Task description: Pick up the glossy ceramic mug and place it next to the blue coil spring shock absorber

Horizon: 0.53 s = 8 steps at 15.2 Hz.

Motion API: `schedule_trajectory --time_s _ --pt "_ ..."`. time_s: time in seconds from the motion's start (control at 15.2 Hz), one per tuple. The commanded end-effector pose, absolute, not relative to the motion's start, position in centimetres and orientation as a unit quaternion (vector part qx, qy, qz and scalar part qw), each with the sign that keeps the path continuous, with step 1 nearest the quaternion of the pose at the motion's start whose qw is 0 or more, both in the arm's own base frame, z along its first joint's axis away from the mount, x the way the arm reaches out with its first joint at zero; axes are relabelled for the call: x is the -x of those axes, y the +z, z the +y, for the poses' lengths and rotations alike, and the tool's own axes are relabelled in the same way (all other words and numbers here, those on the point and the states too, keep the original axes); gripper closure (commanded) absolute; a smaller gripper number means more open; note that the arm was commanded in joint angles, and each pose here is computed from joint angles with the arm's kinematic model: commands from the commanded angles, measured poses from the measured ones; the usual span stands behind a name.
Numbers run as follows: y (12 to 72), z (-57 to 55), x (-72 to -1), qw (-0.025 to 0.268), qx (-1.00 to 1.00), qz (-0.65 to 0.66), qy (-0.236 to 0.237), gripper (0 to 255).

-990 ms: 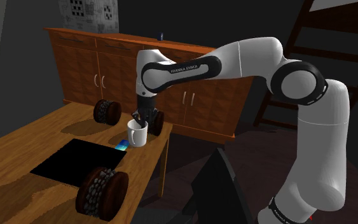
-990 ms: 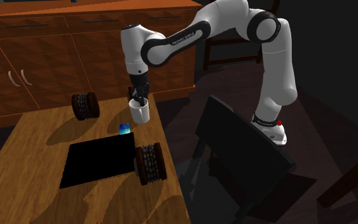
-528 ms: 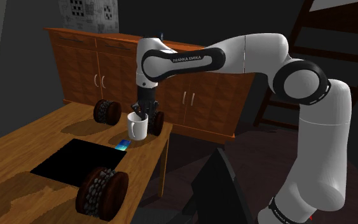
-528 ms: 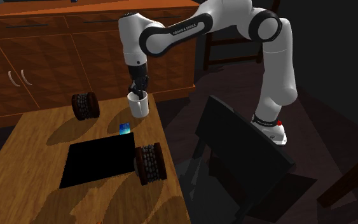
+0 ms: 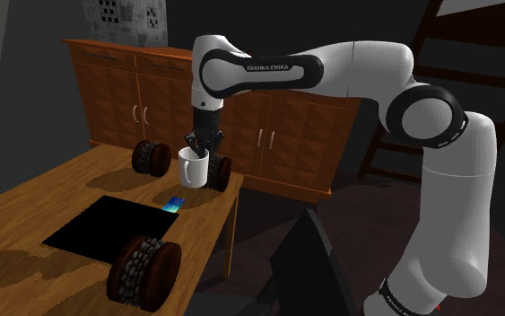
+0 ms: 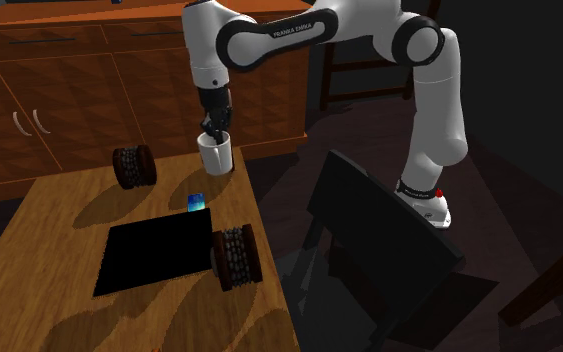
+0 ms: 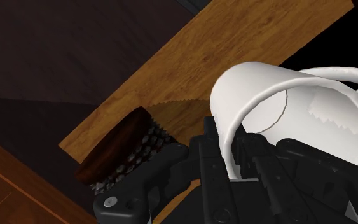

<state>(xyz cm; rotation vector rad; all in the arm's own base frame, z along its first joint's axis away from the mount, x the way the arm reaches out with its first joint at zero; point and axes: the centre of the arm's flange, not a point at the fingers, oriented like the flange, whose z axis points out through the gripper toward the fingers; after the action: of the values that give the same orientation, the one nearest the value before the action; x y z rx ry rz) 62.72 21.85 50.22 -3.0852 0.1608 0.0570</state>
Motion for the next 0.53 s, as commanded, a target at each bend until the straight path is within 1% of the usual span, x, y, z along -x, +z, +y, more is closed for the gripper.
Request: schedule_trajectory --time_s 0.0,0.13,0.46 --pt "51.3 21.8 -62.7 0.026 0.998 0.052 0.018 255" --pt "52.3 21.8 -62.7 0.026 0.998 0.052 0.018 255" --pt "52.3 27.4 -59.2 0.026 0.998 0.052 0.018 255"
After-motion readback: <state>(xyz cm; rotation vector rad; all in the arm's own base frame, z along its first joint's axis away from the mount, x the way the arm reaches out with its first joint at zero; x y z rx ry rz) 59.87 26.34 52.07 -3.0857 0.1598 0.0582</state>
